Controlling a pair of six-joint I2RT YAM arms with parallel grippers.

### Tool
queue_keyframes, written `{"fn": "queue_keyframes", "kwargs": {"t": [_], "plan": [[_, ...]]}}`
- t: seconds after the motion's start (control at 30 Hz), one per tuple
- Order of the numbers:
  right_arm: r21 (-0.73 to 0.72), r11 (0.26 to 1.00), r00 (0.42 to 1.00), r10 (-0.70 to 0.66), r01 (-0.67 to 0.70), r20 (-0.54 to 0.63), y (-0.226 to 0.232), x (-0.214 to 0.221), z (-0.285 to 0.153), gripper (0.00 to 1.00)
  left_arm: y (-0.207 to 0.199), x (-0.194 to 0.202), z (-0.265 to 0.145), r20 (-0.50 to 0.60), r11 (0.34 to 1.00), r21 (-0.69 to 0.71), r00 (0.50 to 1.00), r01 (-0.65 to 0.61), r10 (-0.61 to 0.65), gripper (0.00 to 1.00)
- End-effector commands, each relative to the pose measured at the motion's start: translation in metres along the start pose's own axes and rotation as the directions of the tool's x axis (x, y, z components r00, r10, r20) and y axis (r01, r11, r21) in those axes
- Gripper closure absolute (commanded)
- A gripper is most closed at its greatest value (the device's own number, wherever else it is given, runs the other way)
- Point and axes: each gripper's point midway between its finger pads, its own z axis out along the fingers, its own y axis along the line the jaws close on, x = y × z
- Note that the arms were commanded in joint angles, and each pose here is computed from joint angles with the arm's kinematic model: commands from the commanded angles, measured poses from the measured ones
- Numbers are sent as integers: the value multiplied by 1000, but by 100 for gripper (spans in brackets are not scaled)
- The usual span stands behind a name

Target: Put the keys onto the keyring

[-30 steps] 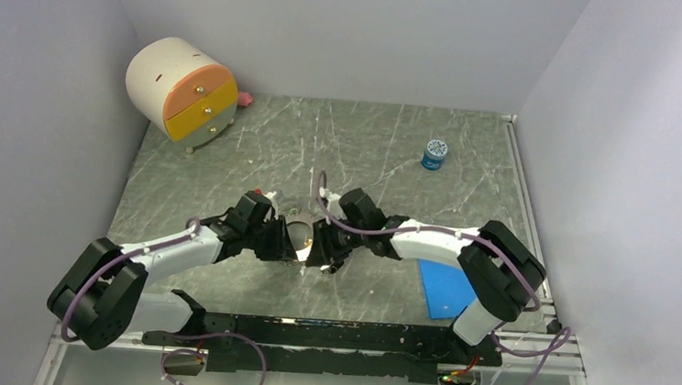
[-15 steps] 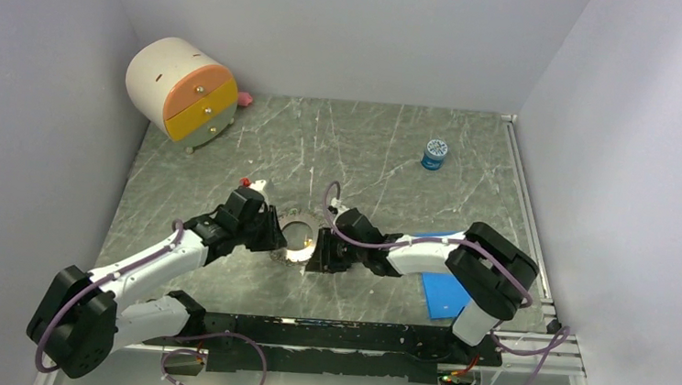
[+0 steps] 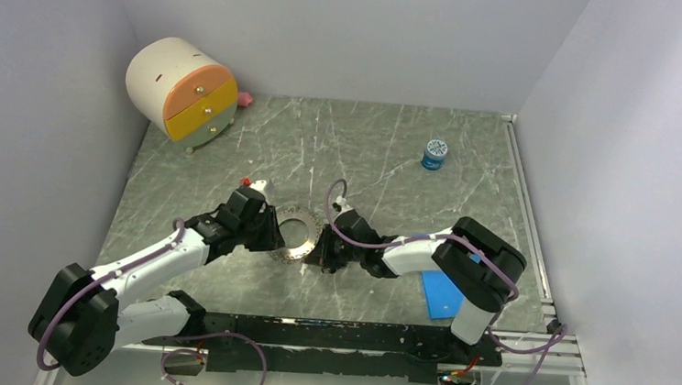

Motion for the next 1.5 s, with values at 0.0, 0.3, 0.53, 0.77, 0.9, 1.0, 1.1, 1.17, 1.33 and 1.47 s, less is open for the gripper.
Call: {"fn": "queue_keyframes", "kwargs": {"t": [0.0, 0.3, 0.53, 0.77, 0.9, 1.0, 1.1, 1.17, 1.33, 1.47], "plan": [[-23, 999, 996, 37, -36, 81, 6, -18, 5, 91, -9, -16, -5, 47, 1000, 20, 999, -14, 13, 68], [-86, 996, 991, 42, -31, 129, 10, -34, -2, 74, -7, -14, -4, 42, 1000, 12, 999, -19, 19, 68], [-100, 995, 993, 42, -30, 114, 9, -37, 5, 84, -7, -14, -3, 36, 1000, 12, 999, -28, 28, 69], [-98, 993, 989, -58, 72, 139, 15, -49, -14, 100, -4, -15, -4, 44, 999, 1, 998, -35, 35, 68], [-116, 975, 978, -174, 187, 118, 28, -54, -26, 100, -5, -16, -3, 42, 999, 1, 998, -45, 45, 68], [-148, 940, 951, -298, 307, 84, 41, -52, -37, 100, -7, -19, -3, 46, 998, 8, 997, -61, 61, 69], [-182, 881, 899, -432, 437, 69, 53, -53, -50, 100, -11, -22, -4, 58, 995, 26, 994, -94, 92, 69], [-210, 838, 862, -503, 504, 63, 61, -53, -59, 100, -16, -26, -6, 72, 991, 46, 990, -122, 118, 69], [-269, 730, 772, -629, 628, 92, 80, -57, -81, 100, -32, -43, -19, 162, 969, 115, 966, -219, 200, 69], [-276, 656, 703, -699, 703, 130, 90, -65, -95, 100, -47, -60, -39, 284, 936, 169, 925, -308, 253, 69]]}}
